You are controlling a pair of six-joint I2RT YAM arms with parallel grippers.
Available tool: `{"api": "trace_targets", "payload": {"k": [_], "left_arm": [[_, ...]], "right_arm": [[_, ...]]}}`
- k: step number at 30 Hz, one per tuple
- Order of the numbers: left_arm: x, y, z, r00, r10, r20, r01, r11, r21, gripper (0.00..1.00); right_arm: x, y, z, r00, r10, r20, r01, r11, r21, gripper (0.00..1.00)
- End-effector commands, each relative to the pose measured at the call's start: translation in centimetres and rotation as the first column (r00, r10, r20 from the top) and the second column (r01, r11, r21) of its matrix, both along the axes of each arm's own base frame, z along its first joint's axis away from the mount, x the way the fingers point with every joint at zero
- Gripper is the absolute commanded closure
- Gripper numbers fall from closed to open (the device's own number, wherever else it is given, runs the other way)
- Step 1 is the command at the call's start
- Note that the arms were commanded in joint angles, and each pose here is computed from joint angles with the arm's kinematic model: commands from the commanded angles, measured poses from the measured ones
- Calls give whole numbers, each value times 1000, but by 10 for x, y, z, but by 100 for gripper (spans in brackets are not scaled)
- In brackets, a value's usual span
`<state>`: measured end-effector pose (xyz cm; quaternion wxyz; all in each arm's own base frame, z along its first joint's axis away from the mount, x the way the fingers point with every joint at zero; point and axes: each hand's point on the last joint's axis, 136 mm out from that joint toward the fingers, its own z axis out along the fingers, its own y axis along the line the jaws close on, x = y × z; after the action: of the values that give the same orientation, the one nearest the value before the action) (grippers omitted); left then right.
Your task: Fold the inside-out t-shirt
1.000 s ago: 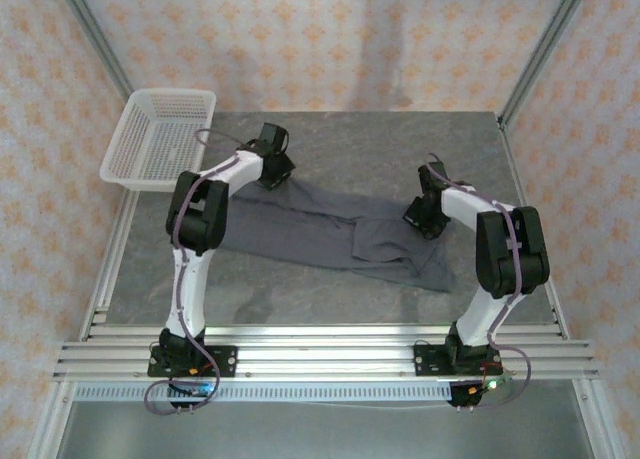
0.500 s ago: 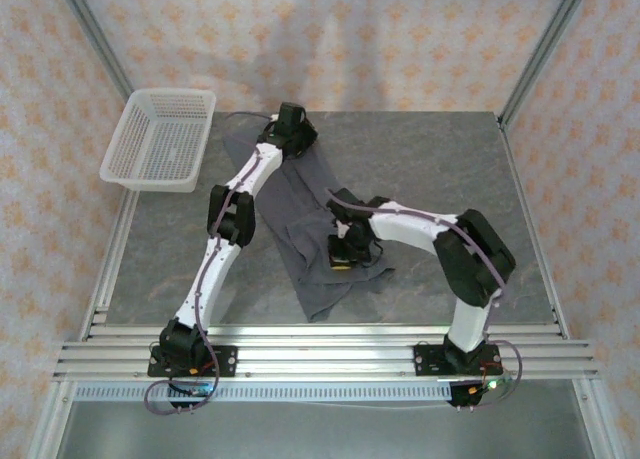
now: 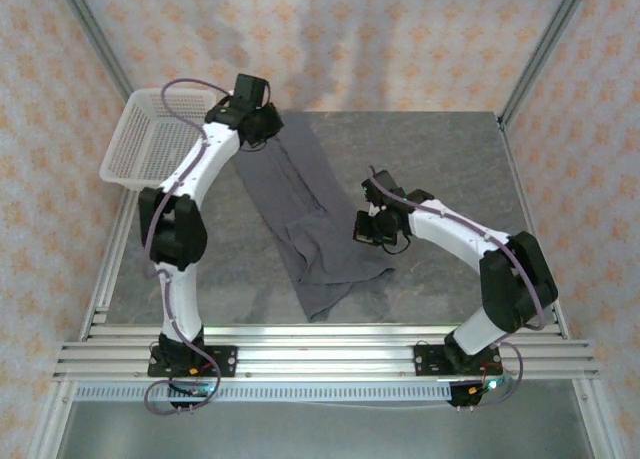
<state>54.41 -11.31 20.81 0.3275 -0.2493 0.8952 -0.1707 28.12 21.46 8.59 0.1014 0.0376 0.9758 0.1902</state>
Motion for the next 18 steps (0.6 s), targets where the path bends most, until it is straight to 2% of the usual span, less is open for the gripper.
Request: {"api": "trace_targets", "payload": {"k": [1,6,14,18], "left_arm": [[-32,25,-87,970,35,-241,2,988,153,100],[-27,30,-131,950,76,-304,-23,984,177,100],[15,25,-164,968,92,-233,-57,986,154,100],[36,18,-193,964,88,-251,-67,994,91,100]], "right_arm": [[-1,-11,-11,999,-33,2,33,997,-65,100],[2,-6,-28,999,-26,-34,24,997,-77,100],[-3,1,-54,994,37,-98,-48,993,-110,100],[-17,17,-64,978,118,-173,-135,987,-88,100]]}}
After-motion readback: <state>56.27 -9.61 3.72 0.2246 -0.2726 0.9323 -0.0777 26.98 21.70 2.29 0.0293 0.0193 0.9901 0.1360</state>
